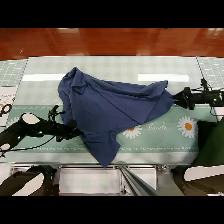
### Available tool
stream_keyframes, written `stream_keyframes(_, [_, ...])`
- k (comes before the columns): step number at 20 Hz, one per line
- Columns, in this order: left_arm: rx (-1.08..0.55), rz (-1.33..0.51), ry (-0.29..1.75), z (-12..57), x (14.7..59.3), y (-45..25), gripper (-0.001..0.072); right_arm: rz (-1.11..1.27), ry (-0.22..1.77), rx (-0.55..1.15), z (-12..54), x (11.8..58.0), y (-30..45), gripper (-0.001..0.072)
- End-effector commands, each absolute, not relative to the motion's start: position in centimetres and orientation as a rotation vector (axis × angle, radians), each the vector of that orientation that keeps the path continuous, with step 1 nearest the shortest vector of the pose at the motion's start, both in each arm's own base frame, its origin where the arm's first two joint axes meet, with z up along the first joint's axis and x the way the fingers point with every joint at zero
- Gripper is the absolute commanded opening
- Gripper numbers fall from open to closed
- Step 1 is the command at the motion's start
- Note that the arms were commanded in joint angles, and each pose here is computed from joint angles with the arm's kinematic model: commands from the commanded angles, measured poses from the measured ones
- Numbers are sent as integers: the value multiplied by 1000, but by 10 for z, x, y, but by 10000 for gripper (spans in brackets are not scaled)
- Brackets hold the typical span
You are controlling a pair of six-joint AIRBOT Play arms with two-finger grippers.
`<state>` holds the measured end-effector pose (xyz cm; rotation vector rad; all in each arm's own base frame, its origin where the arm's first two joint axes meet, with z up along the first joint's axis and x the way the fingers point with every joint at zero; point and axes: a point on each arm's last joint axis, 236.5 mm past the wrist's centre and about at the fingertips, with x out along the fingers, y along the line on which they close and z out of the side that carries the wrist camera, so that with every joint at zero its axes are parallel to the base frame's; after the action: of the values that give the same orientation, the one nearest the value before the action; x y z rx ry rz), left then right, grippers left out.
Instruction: Fold the shirts.
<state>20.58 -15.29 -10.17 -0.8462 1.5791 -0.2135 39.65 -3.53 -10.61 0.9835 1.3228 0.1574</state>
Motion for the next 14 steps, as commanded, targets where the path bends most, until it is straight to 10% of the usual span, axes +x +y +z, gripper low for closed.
stream_keyframes(1, [-846, -214, 1578, -101, 206, -153, 15, 198, 1336, 930, -110, 420, -13, 298])
stream_keyframes(3, [-846, -215, 1576, -101, 207, -153, 16, 233, 1327, 893, -103, 427, -4, 34])
stream_keyframes(9, [-784, -344, 1296, -12, 280, -142, 15, 372, 1156, 738, 22, 453, -1, 34])
stream_keyframes(14, [-607, -391, 603, 237, 349, -84, 15, 323, 746, 487, 230, 456, -13, 34])
